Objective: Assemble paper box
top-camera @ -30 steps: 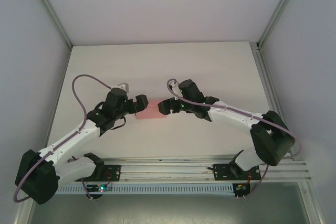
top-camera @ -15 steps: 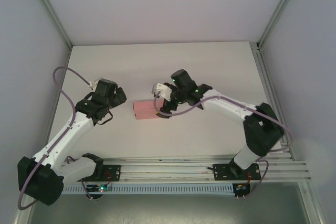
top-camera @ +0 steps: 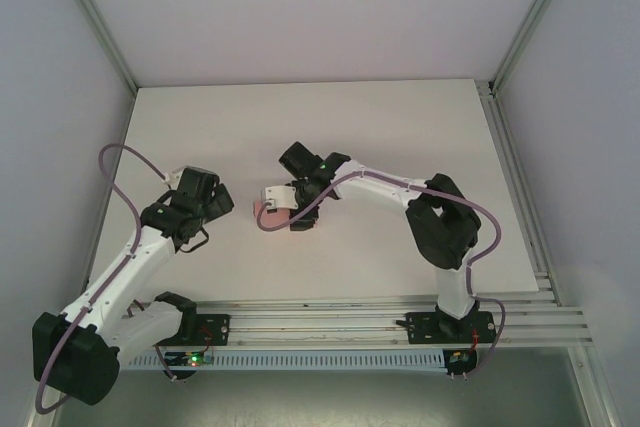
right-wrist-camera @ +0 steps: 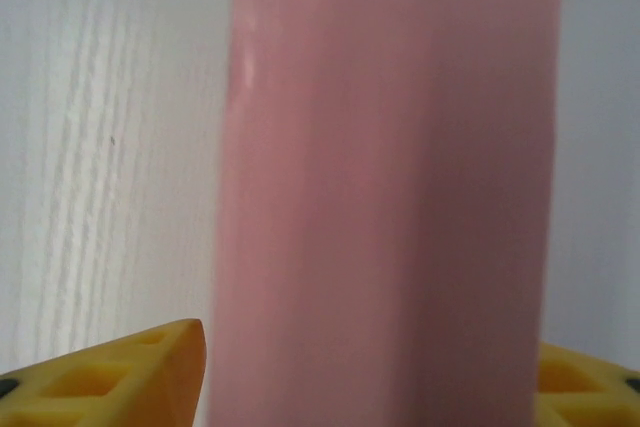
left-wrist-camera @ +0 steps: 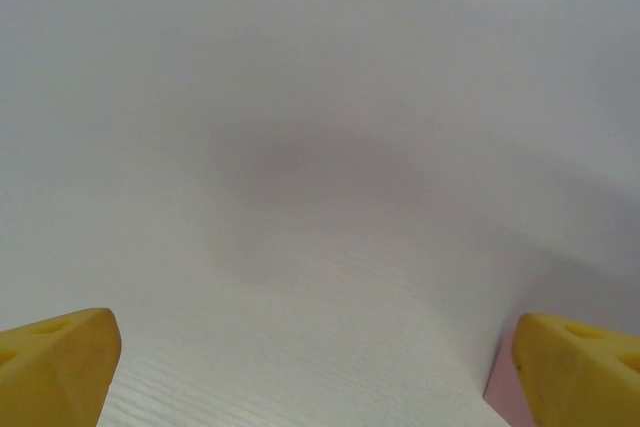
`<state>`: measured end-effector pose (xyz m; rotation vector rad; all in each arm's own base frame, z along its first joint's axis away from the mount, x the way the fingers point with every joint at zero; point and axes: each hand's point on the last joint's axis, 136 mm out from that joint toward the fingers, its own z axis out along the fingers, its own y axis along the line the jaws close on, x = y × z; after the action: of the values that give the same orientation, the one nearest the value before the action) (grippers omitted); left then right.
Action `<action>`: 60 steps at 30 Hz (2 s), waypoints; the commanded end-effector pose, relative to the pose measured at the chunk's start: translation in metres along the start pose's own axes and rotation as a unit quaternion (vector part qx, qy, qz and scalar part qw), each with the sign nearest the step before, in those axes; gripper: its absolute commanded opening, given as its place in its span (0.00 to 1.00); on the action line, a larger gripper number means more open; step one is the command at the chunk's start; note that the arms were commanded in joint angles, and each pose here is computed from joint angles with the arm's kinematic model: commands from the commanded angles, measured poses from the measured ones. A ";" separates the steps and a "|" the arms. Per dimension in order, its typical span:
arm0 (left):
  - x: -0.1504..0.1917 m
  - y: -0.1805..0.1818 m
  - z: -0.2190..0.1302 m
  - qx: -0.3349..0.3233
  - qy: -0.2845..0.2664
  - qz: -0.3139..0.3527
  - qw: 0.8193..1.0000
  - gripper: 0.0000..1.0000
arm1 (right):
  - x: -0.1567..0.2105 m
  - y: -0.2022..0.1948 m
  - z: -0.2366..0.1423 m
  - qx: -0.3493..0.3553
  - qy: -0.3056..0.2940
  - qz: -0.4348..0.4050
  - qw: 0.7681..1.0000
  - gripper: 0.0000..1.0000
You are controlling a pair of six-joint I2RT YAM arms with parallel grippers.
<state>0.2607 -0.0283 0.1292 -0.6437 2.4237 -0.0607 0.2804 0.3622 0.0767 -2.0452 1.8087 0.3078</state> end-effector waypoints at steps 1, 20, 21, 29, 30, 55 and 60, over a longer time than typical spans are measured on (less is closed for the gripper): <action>0.002 0.009 0.003 -0.013 -0.001 -0.016 1.000 1.00 | 0.004 -0.028 -0.024 0.081 0.019 0.003 0.997 0.45; 0.003 0.012 -0.001 -0.004 -0.011 -0.027 1.000 1.00 | 0.069 -0.033 -0.021 0.269 0.114 -0.083 0.953 0.59; 0.003 0.011 -0.001 -0.003 -0.011 -0.026 1.000 1.00 | 0.064 -0.027 -0.025 0.264 0.104 -0.080 0.956 0.65; -0.010 0.004 -0.005 0.009 -0.032 -0.025 0.999 1.00 | 0.036 0.043 -0.070 0.169 -0.050 -0.026 0.984 0.98; -0.013 0.003 -0.005 0.010 -0.038 -0.022 0.999 1.00 | 0.037 0.041 -0.077 0.179 -0.069 -0.013 0.981 0.98; -0.090 -0.003 0.074 0.054 -0.309 0.167 0.935 1.00 | 0.311 -0.038 -0.212 0.577 -0.247 0.493 0.602 0.99; -0.094 -0.001 0.104 0.062 -0.338 0.155 0.926 1.00 | 0.320 -0.068 -0.189 0.555 -0.260 0.493 0.618 0.98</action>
<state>0.3688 0.0223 0.0802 -0.1967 1.9560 0.1338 0.3509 -0.0076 0.1004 0.0169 1.8642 -0.0905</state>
